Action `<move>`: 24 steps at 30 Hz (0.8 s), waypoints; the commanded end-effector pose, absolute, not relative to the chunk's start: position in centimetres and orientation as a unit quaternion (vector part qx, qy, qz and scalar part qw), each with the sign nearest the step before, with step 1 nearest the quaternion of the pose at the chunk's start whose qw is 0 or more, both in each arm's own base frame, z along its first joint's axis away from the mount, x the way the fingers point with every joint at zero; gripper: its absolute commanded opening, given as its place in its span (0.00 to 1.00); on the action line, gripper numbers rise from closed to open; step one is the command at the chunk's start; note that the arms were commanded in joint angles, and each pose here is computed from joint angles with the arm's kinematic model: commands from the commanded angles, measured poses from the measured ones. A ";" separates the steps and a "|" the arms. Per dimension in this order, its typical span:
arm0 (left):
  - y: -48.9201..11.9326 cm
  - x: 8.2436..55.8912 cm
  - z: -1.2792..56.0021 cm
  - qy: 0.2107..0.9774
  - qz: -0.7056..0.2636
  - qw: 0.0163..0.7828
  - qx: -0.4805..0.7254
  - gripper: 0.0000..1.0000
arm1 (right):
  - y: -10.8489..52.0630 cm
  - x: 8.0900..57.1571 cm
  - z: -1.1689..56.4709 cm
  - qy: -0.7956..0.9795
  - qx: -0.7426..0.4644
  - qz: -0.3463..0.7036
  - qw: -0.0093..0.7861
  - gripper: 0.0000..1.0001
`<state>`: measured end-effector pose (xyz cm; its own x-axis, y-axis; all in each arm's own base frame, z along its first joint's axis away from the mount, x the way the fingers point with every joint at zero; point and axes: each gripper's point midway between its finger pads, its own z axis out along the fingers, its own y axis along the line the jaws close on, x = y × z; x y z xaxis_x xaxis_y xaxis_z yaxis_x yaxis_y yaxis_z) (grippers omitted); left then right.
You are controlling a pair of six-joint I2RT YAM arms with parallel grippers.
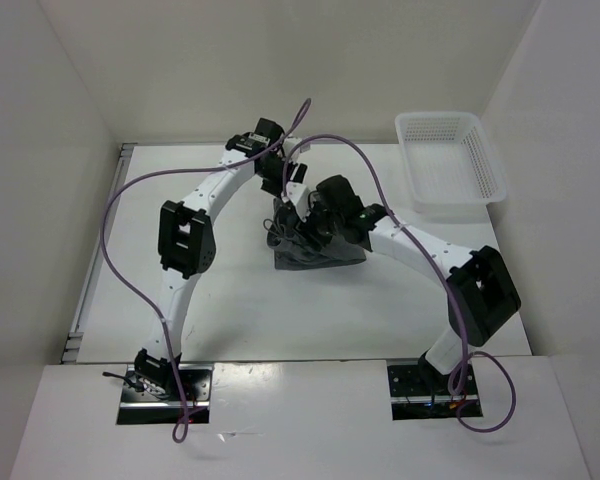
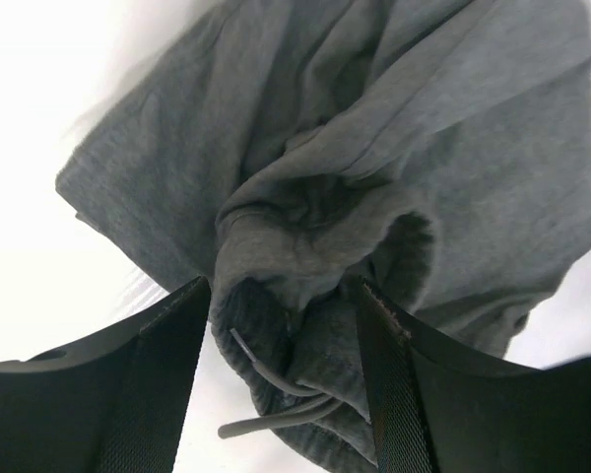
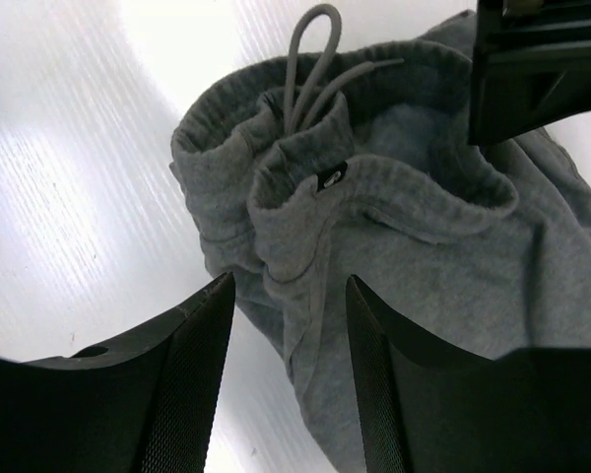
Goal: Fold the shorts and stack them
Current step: Fold the shorts
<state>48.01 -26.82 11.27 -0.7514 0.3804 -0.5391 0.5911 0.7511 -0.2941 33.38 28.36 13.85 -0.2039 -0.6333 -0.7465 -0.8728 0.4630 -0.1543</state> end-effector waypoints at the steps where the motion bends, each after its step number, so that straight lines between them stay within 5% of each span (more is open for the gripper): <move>1: -27.1 47.1 10.8 0.908 -0.243 0.209 0.271 0.68 | 30.0 33.5 13.5 0.742 -0.505 0.179 0.403 0.55; 9: -26.9 46.1 8.0 0.916 -0.246 0.171 0.266 0.71 | 29.8 33.8 11.4 0.750 -0.502 0.169 0.395 0.61; 12: -27.0 47.0 7.1 0.918 -0.240 0.174 0.265 0.61 | 30.0 34.6 11.0 0.750 -0.499 0.163 0.403 0.61; 15: -26.8 47.5 6.3 0.921 -0.228 0.174 0.263 0.38 | 30.0 35.5 11.2 0.751 -0.492 0.148 0.415 0.58; 19: -26.8 47.9 5.6 0.923 -0.222 0.176 0.262 0.21 | 30.3 36.1 10.8 0.748 -0.494 0.137 0.423 0.46; 22: -26.6 48.8 5.4 0.923 -0.209 0.189 0.261 0.09 | 30.3 36.7 10.9 0.747 -0.493 0.126 0.429 0.20; 24: -26.0 49.9 6.4 0.922 -0.202 0.208 0.256 0.04 | 30.4 37.1 11.5 0.737 -0.502 0.120 0.436 0.10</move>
<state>47.98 -26.27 5.84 -0.8054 0.3982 -0.4390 0.5512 0.7757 -0.3075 35.20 29.10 9.84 -0.1968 -0.6531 -0.7313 -0.8631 0.4692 -0.1867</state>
